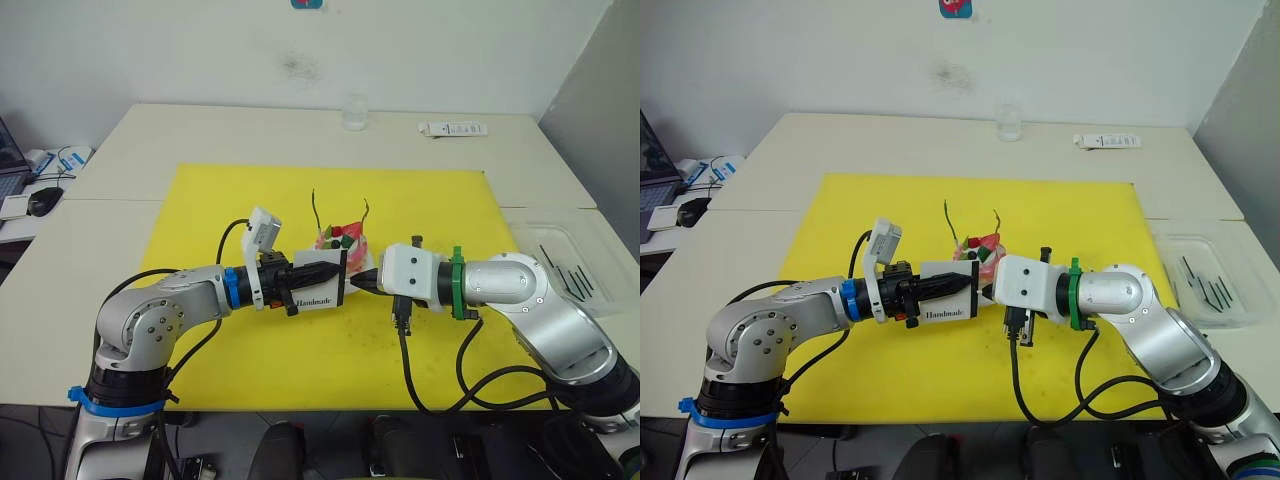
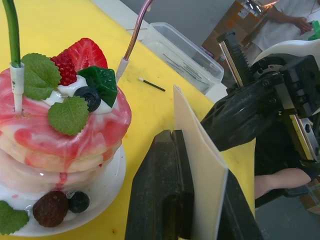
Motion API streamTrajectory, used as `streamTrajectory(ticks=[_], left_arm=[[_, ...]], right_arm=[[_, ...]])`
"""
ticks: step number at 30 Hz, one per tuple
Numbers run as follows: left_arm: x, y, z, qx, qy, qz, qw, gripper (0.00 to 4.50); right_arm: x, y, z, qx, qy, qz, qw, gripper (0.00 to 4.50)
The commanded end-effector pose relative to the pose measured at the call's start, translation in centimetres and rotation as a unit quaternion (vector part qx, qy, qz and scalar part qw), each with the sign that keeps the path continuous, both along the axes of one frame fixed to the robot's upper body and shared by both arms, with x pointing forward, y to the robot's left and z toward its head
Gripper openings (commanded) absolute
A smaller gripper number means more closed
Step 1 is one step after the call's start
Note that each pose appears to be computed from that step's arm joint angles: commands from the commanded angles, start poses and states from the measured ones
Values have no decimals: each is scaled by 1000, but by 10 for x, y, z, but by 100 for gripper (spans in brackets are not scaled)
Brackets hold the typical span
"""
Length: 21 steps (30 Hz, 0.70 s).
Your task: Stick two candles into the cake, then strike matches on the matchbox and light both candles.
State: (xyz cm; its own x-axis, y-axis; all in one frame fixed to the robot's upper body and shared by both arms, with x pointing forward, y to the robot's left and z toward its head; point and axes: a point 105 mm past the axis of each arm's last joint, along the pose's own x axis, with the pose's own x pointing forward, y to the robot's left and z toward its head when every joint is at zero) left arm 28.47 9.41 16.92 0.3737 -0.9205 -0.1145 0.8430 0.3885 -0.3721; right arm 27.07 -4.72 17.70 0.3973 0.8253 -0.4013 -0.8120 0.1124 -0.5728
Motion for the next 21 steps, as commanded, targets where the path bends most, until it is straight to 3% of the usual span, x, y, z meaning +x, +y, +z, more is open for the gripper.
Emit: streamTrajectory(ticks=[1, 11, 16, 19, 21], left_arm=[[-3, -6, 12, -12, -21, -14, 1000, 0], [-7, -10, 16, -26, -18, -25, 999, 0], [9, -5, 42, -62, -50, 0, 997, 0], [30, 18, 65, -51, -92, 44, 993, 0], [31, 29, 68, -33, -101, 49, 993, 0]], right_arm=[[1, 4, 8, 3, -28, 9, 1000, 2], [5, 7, -2, -9, -26, 16, 999, 2], [-20, 14, -25, -57, 20, 105, 993, 2], [-35, 0, -22, -70, 37, 120, 990, 2], [-31, -8, -14, -66, 32, 104, 992, 2]])
